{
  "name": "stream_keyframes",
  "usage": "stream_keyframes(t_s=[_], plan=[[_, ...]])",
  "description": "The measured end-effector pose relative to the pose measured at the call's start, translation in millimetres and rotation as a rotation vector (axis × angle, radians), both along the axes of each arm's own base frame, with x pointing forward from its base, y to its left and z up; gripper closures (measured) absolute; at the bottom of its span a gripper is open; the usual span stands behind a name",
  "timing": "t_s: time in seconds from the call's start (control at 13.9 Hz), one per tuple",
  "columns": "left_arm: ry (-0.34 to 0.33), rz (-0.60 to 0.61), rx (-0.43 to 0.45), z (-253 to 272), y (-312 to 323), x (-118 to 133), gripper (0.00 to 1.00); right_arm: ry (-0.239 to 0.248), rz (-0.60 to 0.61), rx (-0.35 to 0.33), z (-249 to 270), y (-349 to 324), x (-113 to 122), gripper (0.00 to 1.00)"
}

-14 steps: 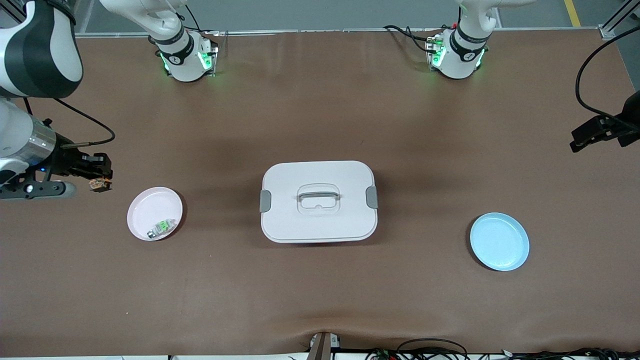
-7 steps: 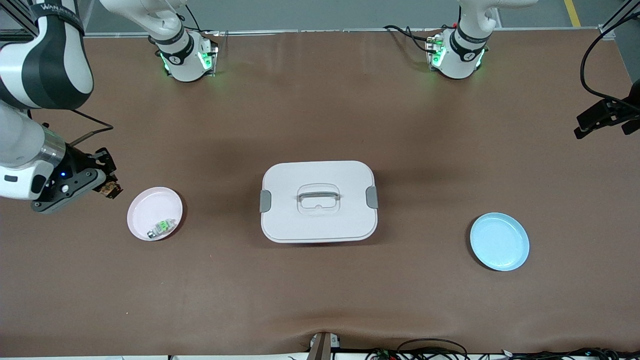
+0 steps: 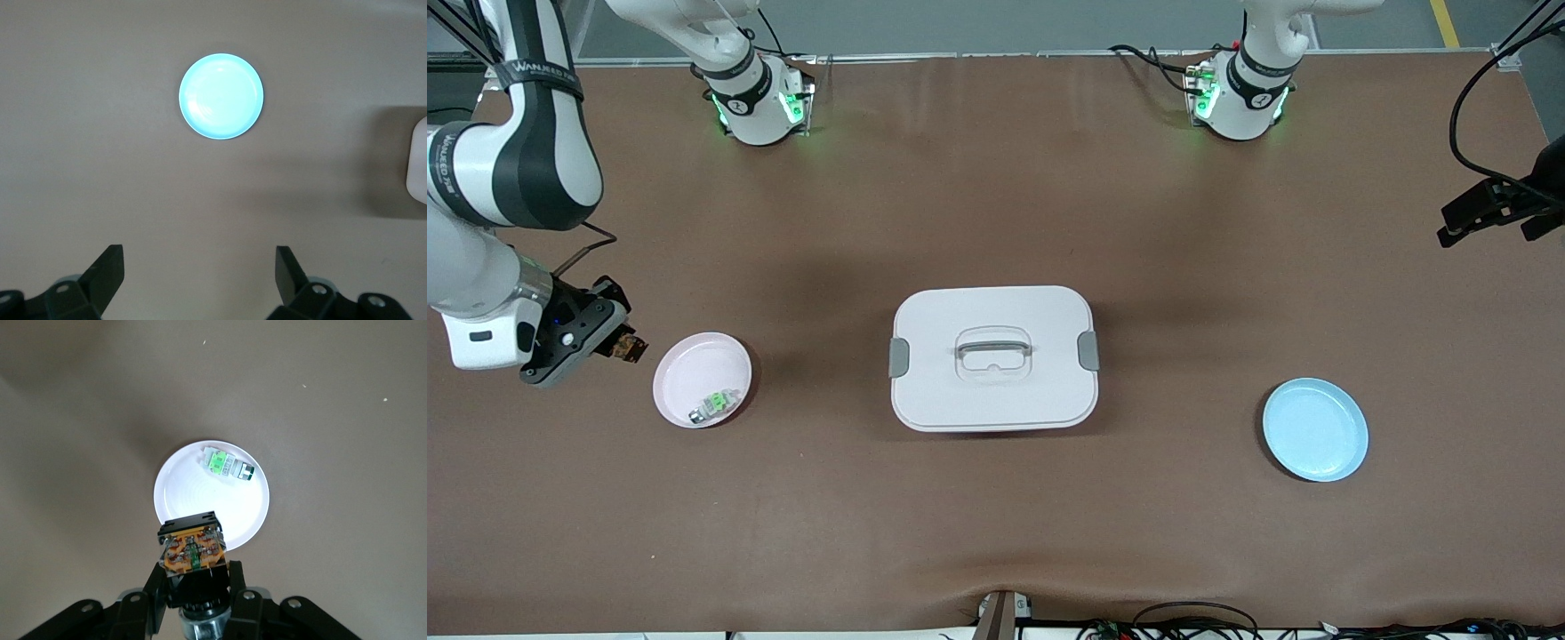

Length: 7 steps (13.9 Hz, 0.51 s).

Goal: Transfer orange switch to right arm and place
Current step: 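Carry the switch with the right gripper toward the white plate, then lower the switch onto the white plate beside the green switch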

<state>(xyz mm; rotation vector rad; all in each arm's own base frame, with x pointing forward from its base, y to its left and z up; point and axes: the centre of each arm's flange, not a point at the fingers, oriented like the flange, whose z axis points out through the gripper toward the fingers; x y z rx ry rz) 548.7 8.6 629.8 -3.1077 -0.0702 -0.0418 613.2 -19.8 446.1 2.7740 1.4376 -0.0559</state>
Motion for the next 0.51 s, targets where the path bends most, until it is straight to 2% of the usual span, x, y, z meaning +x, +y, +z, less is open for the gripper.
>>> stream_keyframes(t_s=[0.29, 0.51], plan=[[0.007, -0.027, 0.0, 0, -15, -2, 0.0, -0.056, 0.148, -0.003, -39, -18, -5, 0.59], [0.007, -0.028, 0.0, 0, -15, -3, 0.0, -0.103, 0.207, -0.011, -66, -20, -11, 0.59]])
